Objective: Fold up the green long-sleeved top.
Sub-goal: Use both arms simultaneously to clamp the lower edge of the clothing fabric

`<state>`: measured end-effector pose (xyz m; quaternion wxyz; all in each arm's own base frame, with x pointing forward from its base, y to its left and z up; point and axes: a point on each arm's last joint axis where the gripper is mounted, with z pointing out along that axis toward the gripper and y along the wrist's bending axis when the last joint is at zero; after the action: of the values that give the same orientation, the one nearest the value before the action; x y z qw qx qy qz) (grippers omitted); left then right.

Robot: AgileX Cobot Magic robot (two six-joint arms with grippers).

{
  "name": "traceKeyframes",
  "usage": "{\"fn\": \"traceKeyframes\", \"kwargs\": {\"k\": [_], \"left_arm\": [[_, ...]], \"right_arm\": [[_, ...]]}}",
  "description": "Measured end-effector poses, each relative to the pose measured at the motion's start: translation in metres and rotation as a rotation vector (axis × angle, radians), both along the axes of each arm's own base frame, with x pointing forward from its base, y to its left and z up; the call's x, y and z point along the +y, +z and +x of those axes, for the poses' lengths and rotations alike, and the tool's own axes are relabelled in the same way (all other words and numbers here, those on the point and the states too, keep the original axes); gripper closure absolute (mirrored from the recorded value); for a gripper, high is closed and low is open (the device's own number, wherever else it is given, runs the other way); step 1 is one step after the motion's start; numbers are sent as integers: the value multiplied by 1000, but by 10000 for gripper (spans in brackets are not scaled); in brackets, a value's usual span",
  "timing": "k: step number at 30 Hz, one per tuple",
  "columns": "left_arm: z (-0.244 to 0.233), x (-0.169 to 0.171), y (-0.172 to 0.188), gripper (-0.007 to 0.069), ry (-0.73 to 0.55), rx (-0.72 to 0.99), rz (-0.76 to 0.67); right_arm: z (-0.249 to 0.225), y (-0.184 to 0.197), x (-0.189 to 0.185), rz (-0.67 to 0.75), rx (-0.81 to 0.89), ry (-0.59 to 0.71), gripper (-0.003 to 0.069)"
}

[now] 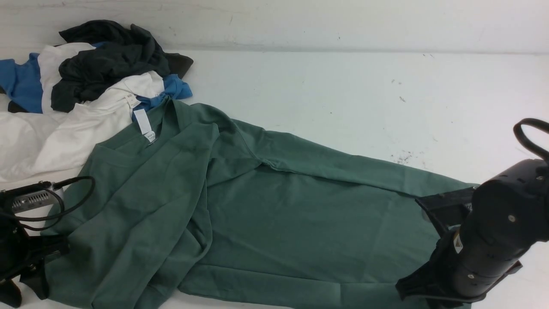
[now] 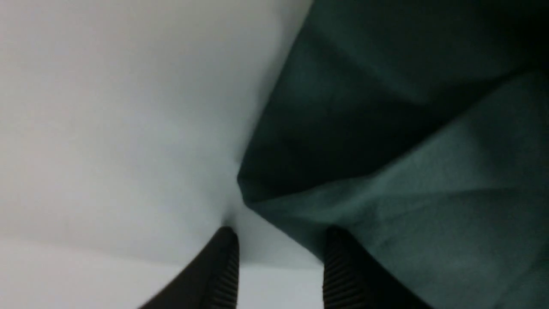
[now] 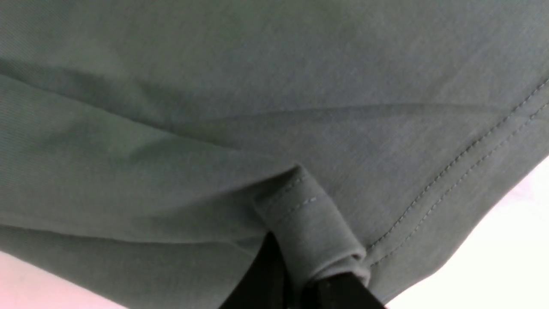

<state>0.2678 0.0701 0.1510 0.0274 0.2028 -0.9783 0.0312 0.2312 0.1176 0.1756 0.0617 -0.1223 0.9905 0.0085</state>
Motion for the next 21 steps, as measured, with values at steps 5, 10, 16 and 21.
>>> {"fn": "traceKeyframes", "kwargs": {"k": [5, 10, 16, 21], "left_arm": [[1, 0, 0, 412, 7, -12, -4], [3, 0, 0, 507, 9, -30, -4], [1, -1, 7, 627, -11, -45, -7], [-8, -5, 41, 628, -50, -133, 14]], "right_arm": [[0, 0, 0, 0, 0, 0, 637], [0, 0, 0, 0, 0, 0, 637], [-4, 0, -1, -6, 39, -1, 637], [-14, 12, -3, -3, 62, 34, 637]]}}
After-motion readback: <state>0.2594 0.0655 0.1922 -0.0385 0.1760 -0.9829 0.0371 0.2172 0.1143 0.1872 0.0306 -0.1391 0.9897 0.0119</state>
